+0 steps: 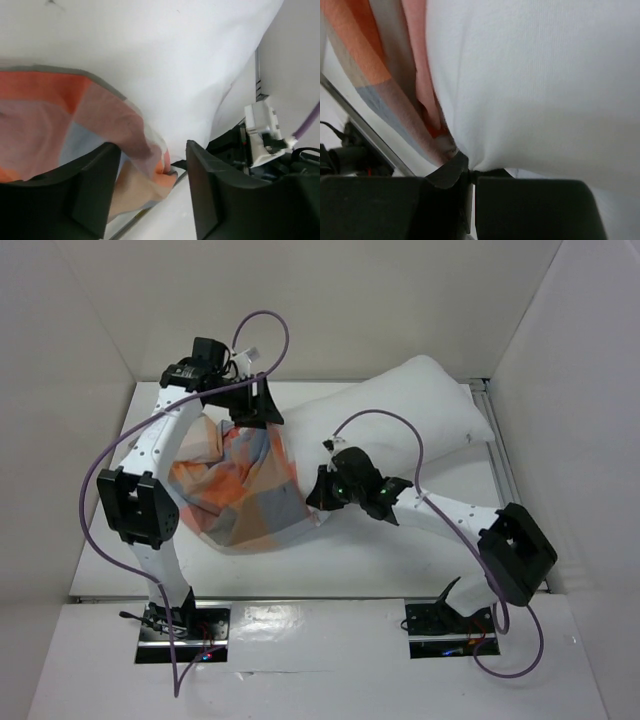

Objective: Put the pillow into the pillowcase

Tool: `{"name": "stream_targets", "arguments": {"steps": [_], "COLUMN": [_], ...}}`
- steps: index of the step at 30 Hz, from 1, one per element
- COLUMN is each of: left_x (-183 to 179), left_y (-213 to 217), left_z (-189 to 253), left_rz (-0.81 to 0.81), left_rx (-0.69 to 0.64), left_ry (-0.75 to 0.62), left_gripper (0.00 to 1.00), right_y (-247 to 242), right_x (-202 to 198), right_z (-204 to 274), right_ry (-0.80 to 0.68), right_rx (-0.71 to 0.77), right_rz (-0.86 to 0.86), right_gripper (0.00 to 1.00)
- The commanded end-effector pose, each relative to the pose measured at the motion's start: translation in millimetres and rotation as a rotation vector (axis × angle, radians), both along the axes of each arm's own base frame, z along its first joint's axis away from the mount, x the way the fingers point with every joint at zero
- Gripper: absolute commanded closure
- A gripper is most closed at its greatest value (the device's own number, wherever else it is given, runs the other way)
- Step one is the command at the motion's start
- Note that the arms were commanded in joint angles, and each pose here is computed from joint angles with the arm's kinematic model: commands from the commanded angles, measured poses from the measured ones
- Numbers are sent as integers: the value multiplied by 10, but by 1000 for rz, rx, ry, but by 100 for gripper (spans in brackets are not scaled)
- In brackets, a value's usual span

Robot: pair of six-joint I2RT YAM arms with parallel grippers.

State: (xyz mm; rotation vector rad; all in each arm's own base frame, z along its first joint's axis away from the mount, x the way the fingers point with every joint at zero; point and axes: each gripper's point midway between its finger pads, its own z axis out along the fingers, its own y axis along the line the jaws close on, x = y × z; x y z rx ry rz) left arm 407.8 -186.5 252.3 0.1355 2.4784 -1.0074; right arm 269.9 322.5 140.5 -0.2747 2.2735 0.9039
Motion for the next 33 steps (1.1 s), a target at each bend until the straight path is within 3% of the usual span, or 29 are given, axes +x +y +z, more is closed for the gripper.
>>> {"name": "stream_targets", "arguments": {"steps": [1, 3, 7, 9, 12, 20, 23, 28, 29, 33], "left_x": [27, 102, 177, 199, 136, 341, 408, 606, 617, 743], "left_y": [73, 245, 664, 828, 786, 484, 424, 362, 361, 259], "left_z": [234, 241, 64, -129, -310, -637, -702, -525, -448, -101], "left_rz": [13, 82, 284, 346, 330, 228, 210, 194, 195, 182], "left_rx": [10, 54, 264, 353, 339, 193, 194, 162, 159, 90], "left_ry": [-102, -117, -80, -35, 17, 80, 71, -3, -15, -85], "left_gripper": [30, 27, 37, 37, 28, 26, 38, 94, 100, 100], "right_y": [91, 89, 39, -18, -55, -89, -112, -114, -114, -96], "right_x": [-222, -229, -314, -339, -322, -332, -328, -353, -353, -336], "right_z": [-229, -378, -535, -623, -618, -650, -668, -685, -685, -629], "right_ry": [35, 64, 88, 97, 91, 99, 101, 102, 102, 87], "right_rx": [-37, -56, -65, -85, -97, -115, -126, -138, -138, -122], "right_rz": [52, 47, 37, 27, 10, 3, -6, -5, -5, -5], "right_gripper": [100, 100, 100, 100, 100, 100, 100, 100, 100, 100]}}
